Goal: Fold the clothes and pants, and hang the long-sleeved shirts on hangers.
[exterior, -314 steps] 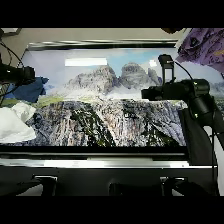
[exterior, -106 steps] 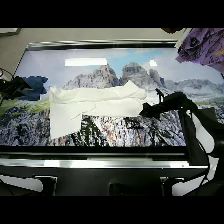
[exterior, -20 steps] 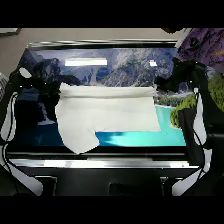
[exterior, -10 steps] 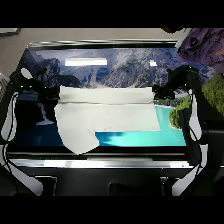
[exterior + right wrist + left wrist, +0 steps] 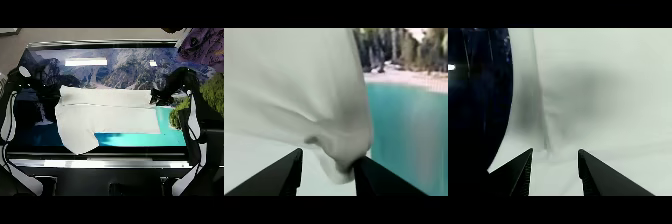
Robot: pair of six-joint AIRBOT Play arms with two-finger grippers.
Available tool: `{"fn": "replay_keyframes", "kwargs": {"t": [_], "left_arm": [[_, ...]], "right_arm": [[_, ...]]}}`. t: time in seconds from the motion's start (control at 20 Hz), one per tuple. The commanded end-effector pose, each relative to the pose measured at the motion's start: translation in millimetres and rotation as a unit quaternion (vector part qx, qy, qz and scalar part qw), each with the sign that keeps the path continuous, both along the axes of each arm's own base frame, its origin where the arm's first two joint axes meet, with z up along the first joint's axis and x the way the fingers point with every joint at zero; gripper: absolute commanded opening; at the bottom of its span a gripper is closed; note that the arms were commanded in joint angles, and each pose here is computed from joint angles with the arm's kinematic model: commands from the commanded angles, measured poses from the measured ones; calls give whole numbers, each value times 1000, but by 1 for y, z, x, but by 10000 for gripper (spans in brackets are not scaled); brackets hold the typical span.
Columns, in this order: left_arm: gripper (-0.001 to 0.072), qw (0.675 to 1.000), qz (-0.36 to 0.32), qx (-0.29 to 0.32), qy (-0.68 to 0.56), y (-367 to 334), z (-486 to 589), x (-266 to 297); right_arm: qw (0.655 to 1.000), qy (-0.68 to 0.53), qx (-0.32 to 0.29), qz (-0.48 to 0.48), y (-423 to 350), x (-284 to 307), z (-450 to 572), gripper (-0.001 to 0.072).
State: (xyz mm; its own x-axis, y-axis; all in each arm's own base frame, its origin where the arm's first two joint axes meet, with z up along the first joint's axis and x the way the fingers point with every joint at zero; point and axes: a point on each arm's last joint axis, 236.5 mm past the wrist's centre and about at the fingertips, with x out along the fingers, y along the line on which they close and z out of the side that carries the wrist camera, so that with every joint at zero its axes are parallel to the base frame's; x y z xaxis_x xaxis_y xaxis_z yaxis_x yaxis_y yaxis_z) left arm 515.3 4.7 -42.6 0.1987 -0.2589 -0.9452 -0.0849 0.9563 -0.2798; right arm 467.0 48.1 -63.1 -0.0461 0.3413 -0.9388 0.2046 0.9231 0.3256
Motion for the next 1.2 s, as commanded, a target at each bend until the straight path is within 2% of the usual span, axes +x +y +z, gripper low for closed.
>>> {"fn": "replay_keyframes", "kwargs": {"t": [0.0, 0.25, 0.35, 0.55, 0.7, 0.85, 1.15], "left_arm": [[454, 999, 18, 13, -47, 23, 52, 7], [457, 992, 115, 2, -50, 98, 102, -55], [457, 987, 155, -36, -24, 108, 82, -99], [457, 973, 182, -143, 21, 60, 23, -182], [457, 964, 181, -190, 51, 12, -18, -227], [457, 958, 171, -222, 69, -22, -41, -248], [457, 961, 126, -221, 108, -61, -59, -269]], "right_arm": [[999, -24, -14, 30, -18, -11, 41, 384], [996, -82, -18, -36, -81, -27, 97, 384], [995, -77, 11, -65, -90, -41, 90, 385], [995, -47, 28, -79, -90, -67, 62, 384], [995, -44, 56, -67, -77, -73, 53, 385], [995, -48, 63, -64, -74, -72, 50, 384], [994, -55, 60, -67, -75, -69, 50, 380]]}}
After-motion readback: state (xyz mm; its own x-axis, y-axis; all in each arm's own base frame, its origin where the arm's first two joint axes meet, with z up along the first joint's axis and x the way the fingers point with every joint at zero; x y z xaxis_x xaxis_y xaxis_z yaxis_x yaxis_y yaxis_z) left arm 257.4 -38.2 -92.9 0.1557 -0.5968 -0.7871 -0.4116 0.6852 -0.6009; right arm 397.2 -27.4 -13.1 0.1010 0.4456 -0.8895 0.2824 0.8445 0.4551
